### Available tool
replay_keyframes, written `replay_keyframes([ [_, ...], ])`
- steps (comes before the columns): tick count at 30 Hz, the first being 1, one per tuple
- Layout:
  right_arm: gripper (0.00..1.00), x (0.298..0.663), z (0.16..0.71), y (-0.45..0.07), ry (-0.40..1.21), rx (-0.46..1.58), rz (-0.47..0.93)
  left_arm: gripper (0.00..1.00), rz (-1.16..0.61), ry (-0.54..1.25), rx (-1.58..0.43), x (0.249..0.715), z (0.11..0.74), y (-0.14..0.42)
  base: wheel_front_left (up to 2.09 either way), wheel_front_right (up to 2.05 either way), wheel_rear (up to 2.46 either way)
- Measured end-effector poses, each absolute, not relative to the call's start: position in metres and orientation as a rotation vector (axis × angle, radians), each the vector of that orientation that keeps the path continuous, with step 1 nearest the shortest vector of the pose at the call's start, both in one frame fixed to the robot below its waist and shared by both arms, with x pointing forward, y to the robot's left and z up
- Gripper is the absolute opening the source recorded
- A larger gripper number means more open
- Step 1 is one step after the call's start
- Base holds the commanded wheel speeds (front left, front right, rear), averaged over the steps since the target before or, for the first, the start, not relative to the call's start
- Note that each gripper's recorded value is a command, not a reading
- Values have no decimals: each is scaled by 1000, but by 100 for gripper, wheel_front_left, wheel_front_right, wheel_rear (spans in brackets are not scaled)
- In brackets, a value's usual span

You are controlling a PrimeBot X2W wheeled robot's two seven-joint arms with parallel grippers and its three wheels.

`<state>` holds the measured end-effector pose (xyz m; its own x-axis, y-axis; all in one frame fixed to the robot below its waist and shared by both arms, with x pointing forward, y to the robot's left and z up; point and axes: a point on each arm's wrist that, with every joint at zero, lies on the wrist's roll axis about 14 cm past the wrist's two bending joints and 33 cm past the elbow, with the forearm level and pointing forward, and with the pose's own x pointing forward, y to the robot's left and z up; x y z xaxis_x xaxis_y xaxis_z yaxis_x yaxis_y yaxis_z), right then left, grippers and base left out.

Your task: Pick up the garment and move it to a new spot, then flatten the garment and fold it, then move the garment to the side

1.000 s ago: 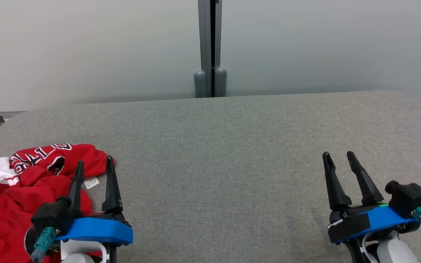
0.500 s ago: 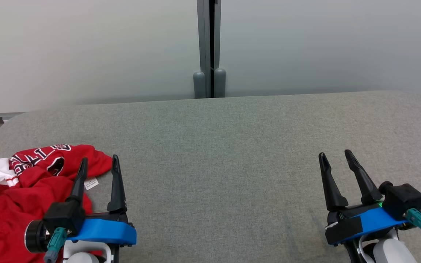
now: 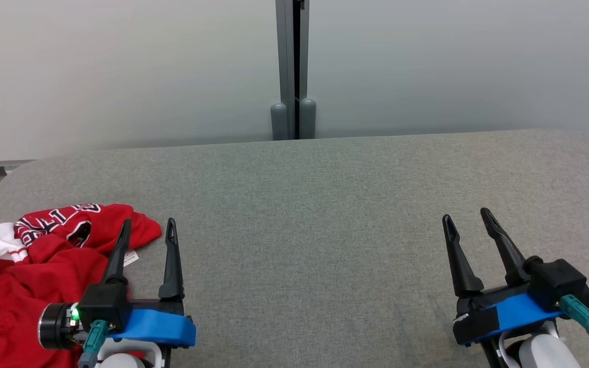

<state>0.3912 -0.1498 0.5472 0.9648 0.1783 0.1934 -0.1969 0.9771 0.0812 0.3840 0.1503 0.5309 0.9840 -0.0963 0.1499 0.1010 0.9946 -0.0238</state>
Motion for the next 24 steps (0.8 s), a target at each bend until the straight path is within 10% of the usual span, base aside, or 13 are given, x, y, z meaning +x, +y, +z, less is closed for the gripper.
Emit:
replay_keyframes([
  [24, 100, 402, 548, -105, -182, 132, 315, 100, 30, -132, -39, 364, 525, 193, 0, 0, 0],
])
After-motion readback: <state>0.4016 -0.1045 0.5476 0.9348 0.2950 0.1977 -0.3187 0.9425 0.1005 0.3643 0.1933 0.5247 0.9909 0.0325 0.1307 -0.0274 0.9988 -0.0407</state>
